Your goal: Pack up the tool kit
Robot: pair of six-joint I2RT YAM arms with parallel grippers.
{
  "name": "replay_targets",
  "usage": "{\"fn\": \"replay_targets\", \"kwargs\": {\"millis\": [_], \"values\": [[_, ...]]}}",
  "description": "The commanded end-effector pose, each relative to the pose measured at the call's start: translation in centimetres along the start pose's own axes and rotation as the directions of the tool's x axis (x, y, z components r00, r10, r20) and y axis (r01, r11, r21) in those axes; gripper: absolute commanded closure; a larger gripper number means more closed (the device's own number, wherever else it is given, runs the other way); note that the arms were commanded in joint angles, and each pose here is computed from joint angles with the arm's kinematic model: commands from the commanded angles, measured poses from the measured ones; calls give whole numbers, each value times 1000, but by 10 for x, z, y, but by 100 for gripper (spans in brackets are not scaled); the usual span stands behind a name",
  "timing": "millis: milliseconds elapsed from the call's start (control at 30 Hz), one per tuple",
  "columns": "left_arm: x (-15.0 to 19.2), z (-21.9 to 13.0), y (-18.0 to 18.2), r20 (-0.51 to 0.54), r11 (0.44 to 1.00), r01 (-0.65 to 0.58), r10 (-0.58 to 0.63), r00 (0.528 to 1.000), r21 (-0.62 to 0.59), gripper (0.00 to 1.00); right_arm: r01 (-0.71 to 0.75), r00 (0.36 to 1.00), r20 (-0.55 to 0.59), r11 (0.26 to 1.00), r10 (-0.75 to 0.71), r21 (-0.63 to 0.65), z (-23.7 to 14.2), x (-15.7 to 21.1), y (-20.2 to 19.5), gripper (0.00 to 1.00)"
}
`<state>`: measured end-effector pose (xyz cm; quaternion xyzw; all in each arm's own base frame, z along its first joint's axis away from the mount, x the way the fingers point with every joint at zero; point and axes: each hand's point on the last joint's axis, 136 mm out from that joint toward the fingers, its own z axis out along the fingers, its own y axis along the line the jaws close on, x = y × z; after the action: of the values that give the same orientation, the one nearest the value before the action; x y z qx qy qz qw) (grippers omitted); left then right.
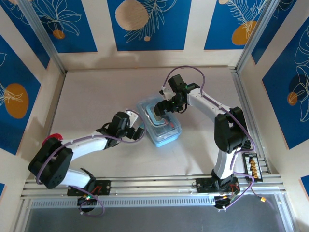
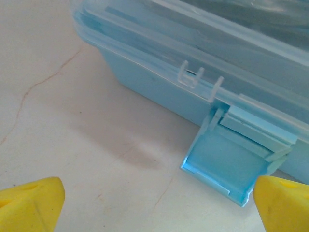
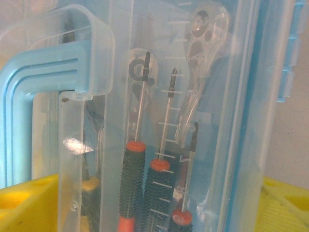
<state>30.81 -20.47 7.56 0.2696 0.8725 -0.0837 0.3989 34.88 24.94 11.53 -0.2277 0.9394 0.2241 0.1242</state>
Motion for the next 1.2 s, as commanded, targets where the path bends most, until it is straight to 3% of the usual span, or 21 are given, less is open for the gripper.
{"fn": "replay_targets", "kwargs": {"millis": [0,533,867,1167], "values": [[14,9,-10,-43,997,-34,37,998,62,0,-86,963,-260,994,66,-66,20,69,7,14],[23,43,-33,-68,988,-53,63,996,146,0,-92,960,-271,993,70,-68,24,67,6,14],[24,52,0,-103,998,-23,17,995,-52,0,-92,958,-278,994,70,-66,25,68,5,14],[20,40,17,-87,989,1,-14,996,-147,0,-95,957,-280,993,73,-64,24,70,5,14]]}}
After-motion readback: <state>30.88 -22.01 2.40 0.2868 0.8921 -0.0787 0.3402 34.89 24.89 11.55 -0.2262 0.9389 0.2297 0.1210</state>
